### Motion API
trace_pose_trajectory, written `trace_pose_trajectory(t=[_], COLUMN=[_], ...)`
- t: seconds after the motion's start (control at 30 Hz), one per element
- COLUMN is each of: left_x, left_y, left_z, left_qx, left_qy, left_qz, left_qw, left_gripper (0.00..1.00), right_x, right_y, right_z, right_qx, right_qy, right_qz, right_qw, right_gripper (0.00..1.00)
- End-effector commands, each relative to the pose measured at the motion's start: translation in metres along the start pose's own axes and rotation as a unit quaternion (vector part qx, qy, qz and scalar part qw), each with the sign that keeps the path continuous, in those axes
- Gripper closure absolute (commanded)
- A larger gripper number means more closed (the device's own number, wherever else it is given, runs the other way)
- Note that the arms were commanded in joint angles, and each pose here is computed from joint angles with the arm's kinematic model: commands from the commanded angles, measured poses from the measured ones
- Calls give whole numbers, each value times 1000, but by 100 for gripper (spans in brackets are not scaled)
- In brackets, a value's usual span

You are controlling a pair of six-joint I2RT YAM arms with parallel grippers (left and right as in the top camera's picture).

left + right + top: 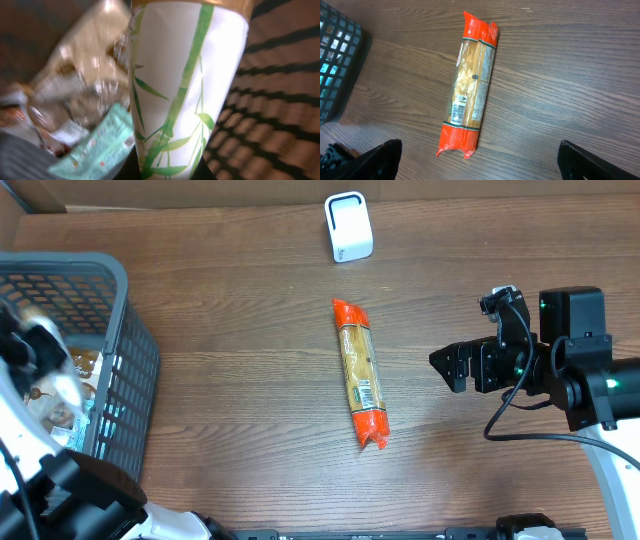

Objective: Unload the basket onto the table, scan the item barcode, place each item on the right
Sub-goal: 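Reach the left gripper into the basket and grasp the white-green tube, then place the white-green tube on the table beside the spaghetti pack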

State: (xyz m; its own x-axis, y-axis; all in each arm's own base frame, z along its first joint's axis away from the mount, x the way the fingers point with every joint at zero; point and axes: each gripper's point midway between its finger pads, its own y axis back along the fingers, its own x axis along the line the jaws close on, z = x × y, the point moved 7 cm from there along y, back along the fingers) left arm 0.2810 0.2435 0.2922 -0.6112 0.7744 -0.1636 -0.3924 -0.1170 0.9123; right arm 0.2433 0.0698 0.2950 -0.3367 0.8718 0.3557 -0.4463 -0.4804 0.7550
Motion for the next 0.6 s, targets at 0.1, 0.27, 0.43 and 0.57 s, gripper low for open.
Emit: trace_pose_trajectory(t=[0.1,0.27,0.43,0.57], left_x=[-55,-93,-127,-171], left_y=[122,190,197,177], left_z=[23,2,-25,-46], left_qx=[-147,-198,-152,-79], left_qy=[-123,-182,-211,-252], left_qz=[-147,-275,-341,-387], left_qw=[970,923,903,883], left_gripper=[96,96,96,95], right_x=[2,2,2,2], right_y=[6,6,6,6], right_z=[7,7,7,7], right_qx=[-14,-14,-14,-14], right_qy=[7,7,7,7], right_qz=[-3,-3,-3,-3], right_qw=[1000,1000,1000,1000], right_gripper=[0,0,0,0])
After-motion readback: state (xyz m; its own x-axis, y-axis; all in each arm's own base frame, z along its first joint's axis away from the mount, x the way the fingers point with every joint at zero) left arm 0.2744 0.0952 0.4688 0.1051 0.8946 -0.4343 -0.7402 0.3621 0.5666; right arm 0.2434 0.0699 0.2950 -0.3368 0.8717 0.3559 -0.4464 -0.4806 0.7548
